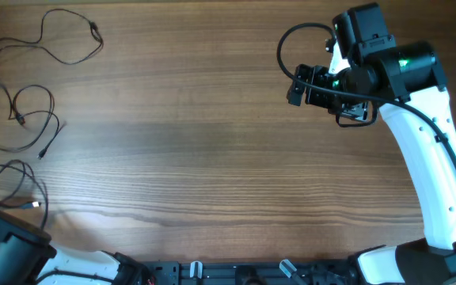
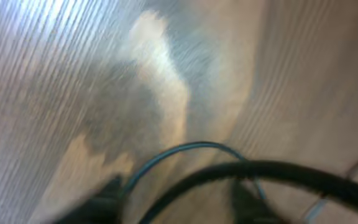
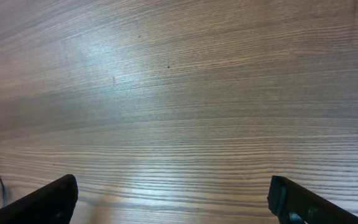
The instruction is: Untangle cables
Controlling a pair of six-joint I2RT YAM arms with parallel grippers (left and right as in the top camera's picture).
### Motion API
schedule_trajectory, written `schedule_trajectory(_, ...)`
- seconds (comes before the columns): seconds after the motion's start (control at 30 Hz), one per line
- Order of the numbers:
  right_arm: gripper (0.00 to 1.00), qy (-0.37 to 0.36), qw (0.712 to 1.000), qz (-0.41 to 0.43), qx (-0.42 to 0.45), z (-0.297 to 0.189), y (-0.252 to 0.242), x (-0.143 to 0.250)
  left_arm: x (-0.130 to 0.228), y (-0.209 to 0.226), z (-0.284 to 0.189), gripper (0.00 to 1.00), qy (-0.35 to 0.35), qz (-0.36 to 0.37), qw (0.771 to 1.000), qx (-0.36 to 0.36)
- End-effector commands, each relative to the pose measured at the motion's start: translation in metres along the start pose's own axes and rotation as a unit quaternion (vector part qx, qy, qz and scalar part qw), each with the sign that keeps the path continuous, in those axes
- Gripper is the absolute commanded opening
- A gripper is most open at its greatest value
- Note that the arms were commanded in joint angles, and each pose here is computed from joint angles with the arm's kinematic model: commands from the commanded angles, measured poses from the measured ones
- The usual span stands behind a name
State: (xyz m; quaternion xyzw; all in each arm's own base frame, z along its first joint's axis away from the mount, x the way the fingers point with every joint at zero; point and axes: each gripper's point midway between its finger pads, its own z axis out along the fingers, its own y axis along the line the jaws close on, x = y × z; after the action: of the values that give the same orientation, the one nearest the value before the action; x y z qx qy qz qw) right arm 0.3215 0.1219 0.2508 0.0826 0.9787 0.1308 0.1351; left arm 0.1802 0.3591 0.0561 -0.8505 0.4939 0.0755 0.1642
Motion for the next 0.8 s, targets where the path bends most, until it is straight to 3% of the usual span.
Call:
schedule_trajectory(0.0,0.99,0.008,1.000,-0.007,-0.006,0.005,0.003,0.001,-0.003,-0.015,-0.019,1.00,0.017,0.016,1.000,0.013)
schedule_trajectory(0.1,1.00,0.005,1.000,-0.008,-0.008,0.005,0.004,0.000,0.036,-0.006,-0.024,1.00,0.114,0.022,0.993,0.007)
schedule_trajectory(0.2,1.00,0.006,1.000,-0.009,-0.007,0.005,0.004,0.000,0.065,0.024,-0.033,1.00,0.165,0.032,0.984,-0.059)
schedule_trajectory(0.4,1.00,-0.001,1.000,-0.012,-0.010,0.005,0.006,-0.003,0.080,0.065,-0.026,1.00,0.174,0.039,0.975,-0.131)
schedule_trajectory(0.5,1.00,0.000,1.000,-0.017,-0.010,0.005,0.005,-0.003,0.075,0.093,0.004,1.00,0.107,-0.009,0.980,-0.167)
schedule_trajectory(0.63,1.00,0.005,1.000,-0.022,-0.007,0.005,0.004,0.000,0.081,0.105,0.030,1.00,0.082,-0.018,0.985,-0.151)
schedule_trajectory(0.73,1.00,0.005,1.000,-0.022,-0.008,0.005,0.004,0.000,0.073,0.094,0.035,0.78,0.063,-0.022,0.990,-0.127)
schedule_trajectory(0.77,1.00,0.005,1.000,-0.022,-0.008,0.005,0.004,0.000,0.071,0.092,0.036,0.64,0.057,-0.022,0.991,-0.123)
